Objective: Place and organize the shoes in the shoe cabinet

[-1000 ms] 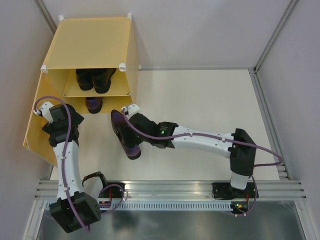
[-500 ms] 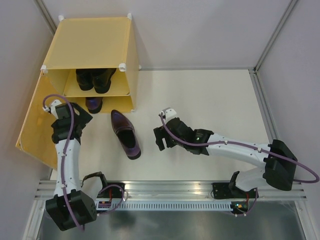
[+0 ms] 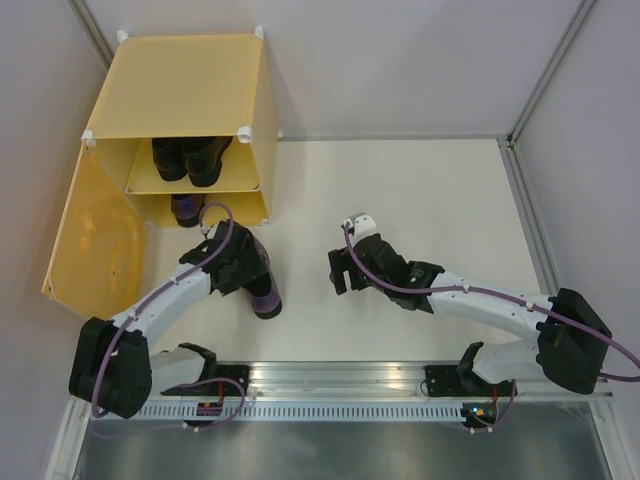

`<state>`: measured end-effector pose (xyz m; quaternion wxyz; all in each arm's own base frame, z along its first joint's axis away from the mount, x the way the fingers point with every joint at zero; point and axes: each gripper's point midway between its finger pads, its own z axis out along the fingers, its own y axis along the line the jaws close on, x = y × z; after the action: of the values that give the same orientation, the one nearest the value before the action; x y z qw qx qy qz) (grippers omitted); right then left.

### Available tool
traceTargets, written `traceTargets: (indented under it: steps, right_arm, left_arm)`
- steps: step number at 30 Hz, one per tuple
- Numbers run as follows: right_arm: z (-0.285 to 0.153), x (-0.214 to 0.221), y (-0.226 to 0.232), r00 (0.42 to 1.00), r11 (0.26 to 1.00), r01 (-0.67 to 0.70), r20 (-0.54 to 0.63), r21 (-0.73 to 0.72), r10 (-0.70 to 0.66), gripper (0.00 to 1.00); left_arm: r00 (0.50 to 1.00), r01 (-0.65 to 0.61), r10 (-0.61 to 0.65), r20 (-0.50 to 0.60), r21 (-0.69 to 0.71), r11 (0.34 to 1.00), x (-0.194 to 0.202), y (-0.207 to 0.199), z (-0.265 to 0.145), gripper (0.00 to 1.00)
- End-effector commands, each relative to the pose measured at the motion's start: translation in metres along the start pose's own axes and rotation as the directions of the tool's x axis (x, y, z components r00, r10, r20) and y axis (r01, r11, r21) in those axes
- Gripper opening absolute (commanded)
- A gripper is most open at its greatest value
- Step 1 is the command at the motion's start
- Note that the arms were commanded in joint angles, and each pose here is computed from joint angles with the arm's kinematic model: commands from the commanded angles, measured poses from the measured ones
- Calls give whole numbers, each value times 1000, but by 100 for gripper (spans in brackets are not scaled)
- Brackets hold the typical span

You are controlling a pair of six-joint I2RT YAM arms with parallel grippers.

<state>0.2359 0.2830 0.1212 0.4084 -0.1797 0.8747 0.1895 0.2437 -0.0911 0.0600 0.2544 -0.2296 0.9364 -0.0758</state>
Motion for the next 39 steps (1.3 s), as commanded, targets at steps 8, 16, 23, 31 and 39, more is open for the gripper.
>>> traceTargets:
  steps: [8, 16, 23, 31, 39]
  right_arm:
    - [0, -9, -16, 997, 1000, -31, 69, -4, 31, 86]
    - [5, -3, -19, 997, 999, -39, 61, -7, 40, 86]
    - [7, -1, -19, 997, 999, -51, 58, -18, 52, 86]
    - [10, 3, -19, 997, 998, -55, 48, -23, 56, 86]
    - [10, 5, -20, 998, 998, -53, 40, -26, 54, 86]
  left_arm:
    - [981, 119, -95, 167, -138, 983, -27, 20, 21, 29]
    - [955, 62, -2, 295, -195, 979, -114, 30, -5, 2]
    - [951, -114, 169, 260, -217, 970, -176, 22, 10, 2]
    - [929, -304, 319, 187, -104, 947, -178, -4, 28, 3]
    - [910, -334, 358, 208, -144, 932, -211, -10, 48, 10]
